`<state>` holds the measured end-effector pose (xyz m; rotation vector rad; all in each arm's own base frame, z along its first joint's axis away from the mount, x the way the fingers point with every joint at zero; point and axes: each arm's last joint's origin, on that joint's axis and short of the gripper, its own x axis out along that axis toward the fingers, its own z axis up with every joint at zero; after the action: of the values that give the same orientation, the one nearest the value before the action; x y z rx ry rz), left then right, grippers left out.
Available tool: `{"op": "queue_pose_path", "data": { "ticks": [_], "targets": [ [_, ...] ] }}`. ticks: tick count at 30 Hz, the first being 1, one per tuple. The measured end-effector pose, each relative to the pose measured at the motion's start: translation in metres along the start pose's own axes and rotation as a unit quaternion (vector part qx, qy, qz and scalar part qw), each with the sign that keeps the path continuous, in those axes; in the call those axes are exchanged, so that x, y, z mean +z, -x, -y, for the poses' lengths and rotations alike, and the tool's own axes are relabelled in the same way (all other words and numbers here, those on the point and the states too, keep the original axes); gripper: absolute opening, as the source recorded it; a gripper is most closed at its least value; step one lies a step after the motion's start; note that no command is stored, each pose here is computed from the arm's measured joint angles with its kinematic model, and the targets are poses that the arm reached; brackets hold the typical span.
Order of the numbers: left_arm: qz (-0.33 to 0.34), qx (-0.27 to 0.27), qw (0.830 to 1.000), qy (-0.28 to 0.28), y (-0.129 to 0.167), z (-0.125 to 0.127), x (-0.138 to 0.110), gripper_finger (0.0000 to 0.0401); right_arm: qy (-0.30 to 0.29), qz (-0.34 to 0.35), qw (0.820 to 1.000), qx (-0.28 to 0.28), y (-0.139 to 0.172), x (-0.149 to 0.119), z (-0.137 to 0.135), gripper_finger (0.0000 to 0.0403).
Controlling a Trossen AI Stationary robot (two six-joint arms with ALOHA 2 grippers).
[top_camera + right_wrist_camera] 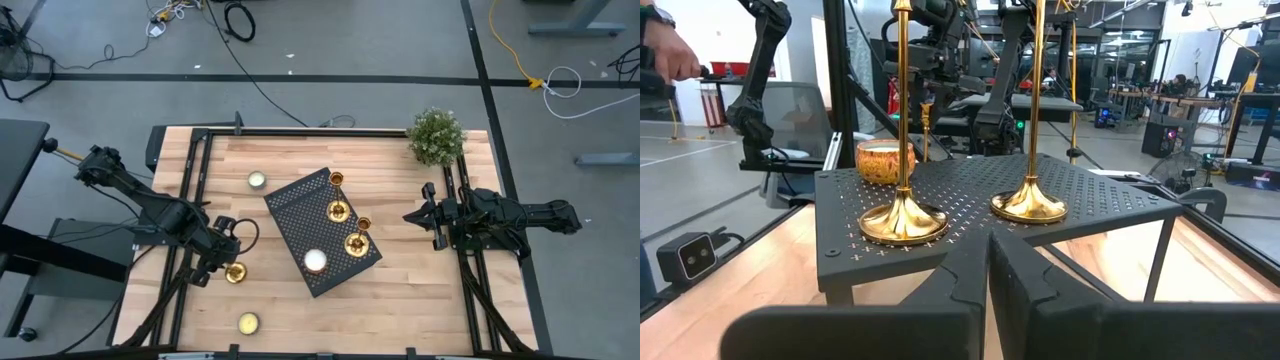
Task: Pick & Place candle stick holders
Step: Put the gold candle holder on the shelf aligned with the other candle holders
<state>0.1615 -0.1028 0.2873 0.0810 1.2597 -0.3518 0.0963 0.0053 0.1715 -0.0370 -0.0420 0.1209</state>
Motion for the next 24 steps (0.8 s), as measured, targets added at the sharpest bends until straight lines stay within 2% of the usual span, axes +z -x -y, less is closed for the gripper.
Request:
{"op": "queue_pose_path", "data": {
  "ticks": [5, 24],
  "targets": [
    [0.000, -0.003, 1.000, 0.000, 0.0000, 0.0003, 0.0000, 0.0133, 0.000, 0.000, 1.000, 0.000, 0.0000, 0.0000, 0.0000, 0.0018],
    [0.002, -0.003, 1.000, -0.002, 0.0010, 0.0004, 0.0007, 0.0133, 0.000, 0.000, 1.000, 0.000, 0.0000, 0.0000, 0.0000, 0.0018]
  ]
}}
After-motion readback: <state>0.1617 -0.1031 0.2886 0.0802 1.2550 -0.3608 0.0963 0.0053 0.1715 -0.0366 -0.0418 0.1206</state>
